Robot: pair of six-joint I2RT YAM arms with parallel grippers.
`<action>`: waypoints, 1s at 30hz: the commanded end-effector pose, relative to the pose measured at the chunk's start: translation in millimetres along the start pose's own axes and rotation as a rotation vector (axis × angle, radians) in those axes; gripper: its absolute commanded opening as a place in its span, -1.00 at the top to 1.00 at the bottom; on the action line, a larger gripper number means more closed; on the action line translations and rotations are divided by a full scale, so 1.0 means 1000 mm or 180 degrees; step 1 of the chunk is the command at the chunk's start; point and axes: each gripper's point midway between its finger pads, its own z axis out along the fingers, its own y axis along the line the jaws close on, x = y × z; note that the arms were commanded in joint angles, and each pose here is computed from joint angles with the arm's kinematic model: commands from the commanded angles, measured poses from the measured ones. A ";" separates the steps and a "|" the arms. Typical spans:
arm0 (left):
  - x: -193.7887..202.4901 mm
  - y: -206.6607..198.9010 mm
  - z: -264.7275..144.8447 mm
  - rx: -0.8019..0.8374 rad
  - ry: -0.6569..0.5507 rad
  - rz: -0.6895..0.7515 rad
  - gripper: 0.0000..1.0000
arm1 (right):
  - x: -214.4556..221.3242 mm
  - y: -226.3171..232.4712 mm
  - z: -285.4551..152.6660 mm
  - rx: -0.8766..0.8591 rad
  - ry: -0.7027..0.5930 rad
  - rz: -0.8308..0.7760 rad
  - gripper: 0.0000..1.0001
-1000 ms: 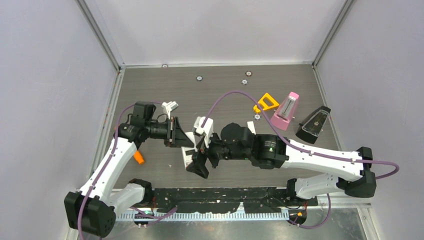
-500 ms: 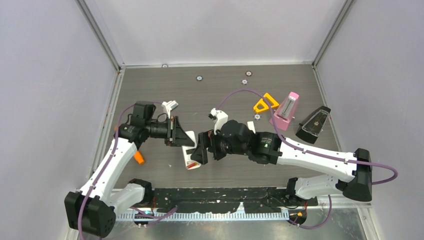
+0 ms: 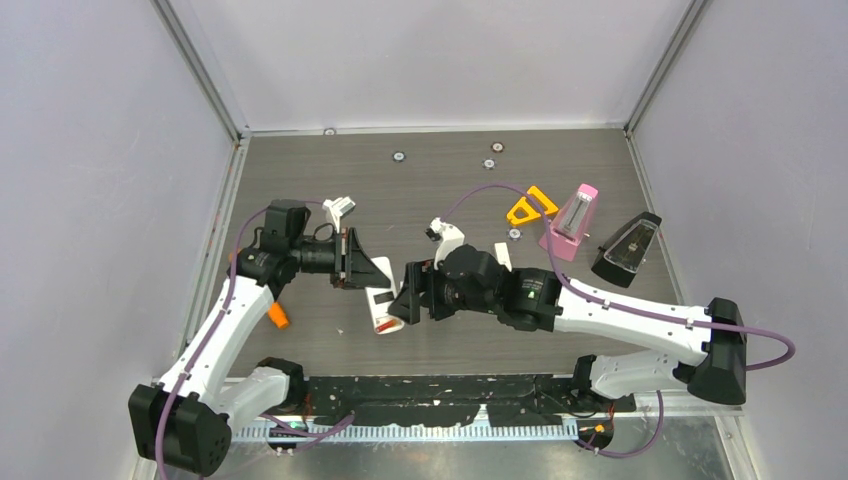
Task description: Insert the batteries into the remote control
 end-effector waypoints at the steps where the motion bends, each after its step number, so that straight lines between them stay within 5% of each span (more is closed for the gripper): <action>1: -0.004 -0.008 0.000 0.0110 -0.0017 0.0075 1.00 | -0.015 0.008 -0.008 -0.0109 -0.0232 0.0095 -0.59; 30: -0.015 -0.001 0.005 0.0042 -0.0147 -0.0028 1.00 | 0.001 0.000 -0.002 -0.0138 -0.0107 0.0108 -0.47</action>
